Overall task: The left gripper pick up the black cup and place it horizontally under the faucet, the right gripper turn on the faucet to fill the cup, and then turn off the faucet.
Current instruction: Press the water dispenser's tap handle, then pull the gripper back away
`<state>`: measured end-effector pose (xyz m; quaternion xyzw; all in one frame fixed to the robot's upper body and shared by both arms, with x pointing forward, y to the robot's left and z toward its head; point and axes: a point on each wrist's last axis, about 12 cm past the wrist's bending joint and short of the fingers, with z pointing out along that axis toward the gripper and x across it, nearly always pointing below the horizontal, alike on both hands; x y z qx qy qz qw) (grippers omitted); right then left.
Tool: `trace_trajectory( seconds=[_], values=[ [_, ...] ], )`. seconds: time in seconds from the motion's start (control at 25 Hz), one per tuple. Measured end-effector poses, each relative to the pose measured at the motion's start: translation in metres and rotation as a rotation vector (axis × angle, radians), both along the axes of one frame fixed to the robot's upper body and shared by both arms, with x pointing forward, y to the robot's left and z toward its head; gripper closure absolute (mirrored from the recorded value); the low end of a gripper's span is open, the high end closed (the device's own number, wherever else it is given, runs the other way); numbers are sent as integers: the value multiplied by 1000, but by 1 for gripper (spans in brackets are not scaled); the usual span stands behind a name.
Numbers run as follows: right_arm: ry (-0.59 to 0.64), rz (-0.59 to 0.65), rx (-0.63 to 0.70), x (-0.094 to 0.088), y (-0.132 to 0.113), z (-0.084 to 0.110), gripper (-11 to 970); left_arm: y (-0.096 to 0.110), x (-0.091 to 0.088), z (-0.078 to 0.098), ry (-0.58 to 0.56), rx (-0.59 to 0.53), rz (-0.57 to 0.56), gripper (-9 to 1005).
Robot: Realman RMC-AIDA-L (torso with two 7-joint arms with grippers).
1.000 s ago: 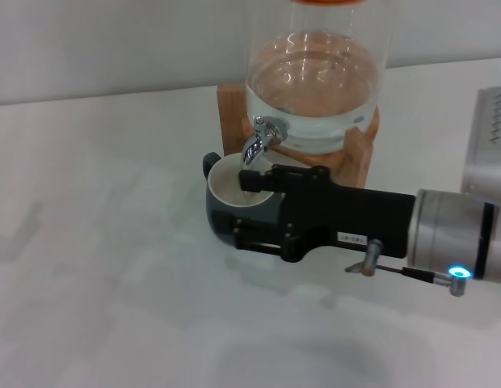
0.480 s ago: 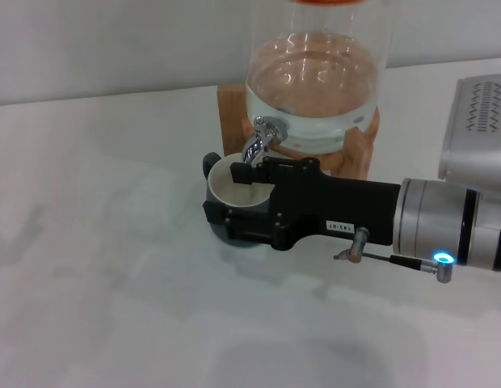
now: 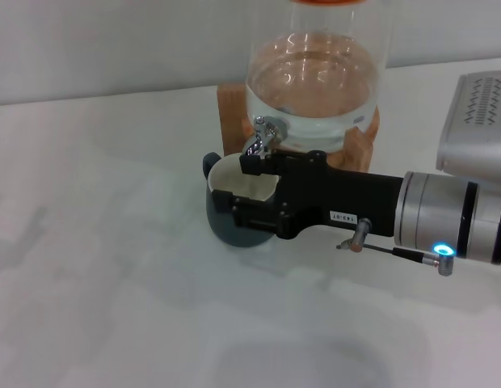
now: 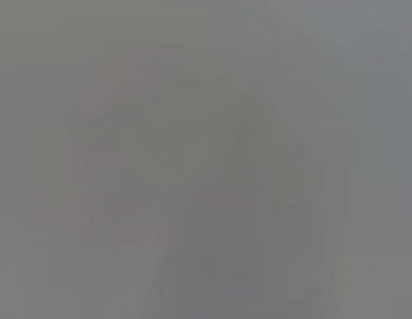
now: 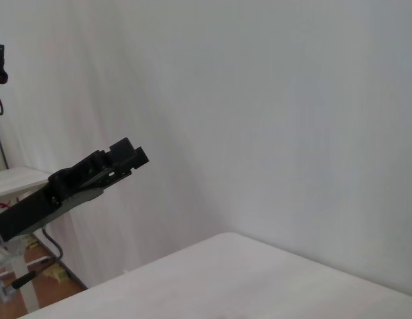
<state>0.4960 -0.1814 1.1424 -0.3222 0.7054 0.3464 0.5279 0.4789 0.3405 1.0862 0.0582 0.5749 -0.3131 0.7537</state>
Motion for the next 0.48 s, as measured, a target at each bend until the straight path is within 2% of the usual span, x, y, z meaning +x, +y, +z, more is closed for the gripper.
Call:
trace_trajectory(
  seconds=[0.48],
  values=[
    [-16,-23,0,6,-1,3,304,1,-4,-1,-3,-3,-2,116]
  ],
)
